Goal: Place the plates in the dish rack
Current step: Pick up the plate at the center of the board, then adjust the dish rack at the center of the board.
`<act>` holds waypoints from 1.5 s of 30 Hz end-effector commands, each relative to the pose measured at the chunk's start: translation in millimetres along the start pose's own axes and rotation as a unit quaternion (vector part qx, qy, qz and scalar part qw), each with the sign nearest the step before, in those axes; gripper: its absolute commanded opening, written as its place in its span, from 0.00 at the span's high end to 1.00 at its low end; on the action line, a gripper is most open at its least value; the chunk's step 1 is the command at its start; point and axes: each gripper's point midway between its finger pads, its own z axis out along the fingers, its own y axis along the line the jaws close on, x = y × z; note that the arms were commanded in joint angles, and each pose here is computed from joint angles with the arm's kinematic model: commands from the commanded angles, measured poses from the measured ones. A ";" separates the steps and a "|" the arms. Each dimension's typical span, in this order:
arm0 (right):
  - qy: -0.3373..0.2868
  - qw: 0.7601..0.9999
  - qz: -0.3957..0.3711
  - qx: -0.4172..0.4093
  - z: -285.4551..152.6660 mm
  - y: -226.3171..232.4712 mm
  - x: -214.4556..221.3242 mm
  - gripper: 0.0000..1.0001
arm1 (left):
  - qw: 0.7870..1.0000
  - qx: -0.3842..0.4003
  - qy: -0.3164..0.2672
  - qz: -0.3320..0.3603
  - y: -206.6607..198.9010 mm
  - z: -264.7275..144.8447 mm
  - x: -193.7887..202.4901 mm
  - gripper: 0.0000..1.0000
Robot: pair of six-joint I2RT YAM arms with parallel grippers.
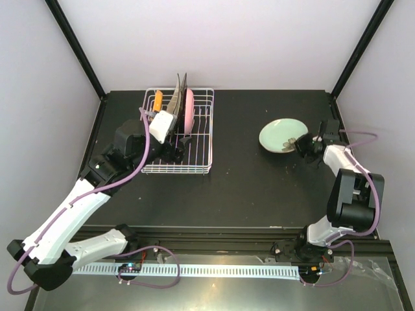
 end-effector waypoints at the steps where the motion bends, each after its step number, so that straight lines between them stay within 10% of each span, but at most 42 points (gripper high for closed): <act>1: -0.034 0.991 -0.127 -0.033 -47.7 72.9 -10.1 0.99 | 0.998 -0.067 0.018 -0.007 25.7 0.1 -1.0 0.01; 23: -0.160 0.915 -0.369 -0.023 -83.5 294.4 89.3 0.99 | 0.916 -0.288 0.156 -0.232 221.4 -4.5 120.1 0.05; 32: -0.229 0.882 -0.412 -0.004 -91.3 348.1 112.2 0.99 | 0.863 -0.331 0.240 -0.296 255.6 3.8 204.8 0.82; 45: -0.252 0.871 -0.421 -0.001 -95.9 350.0 119.5 0.99 | 0.830 -0.331 0.303 -0.332 267.8 22.3 247.8 0.99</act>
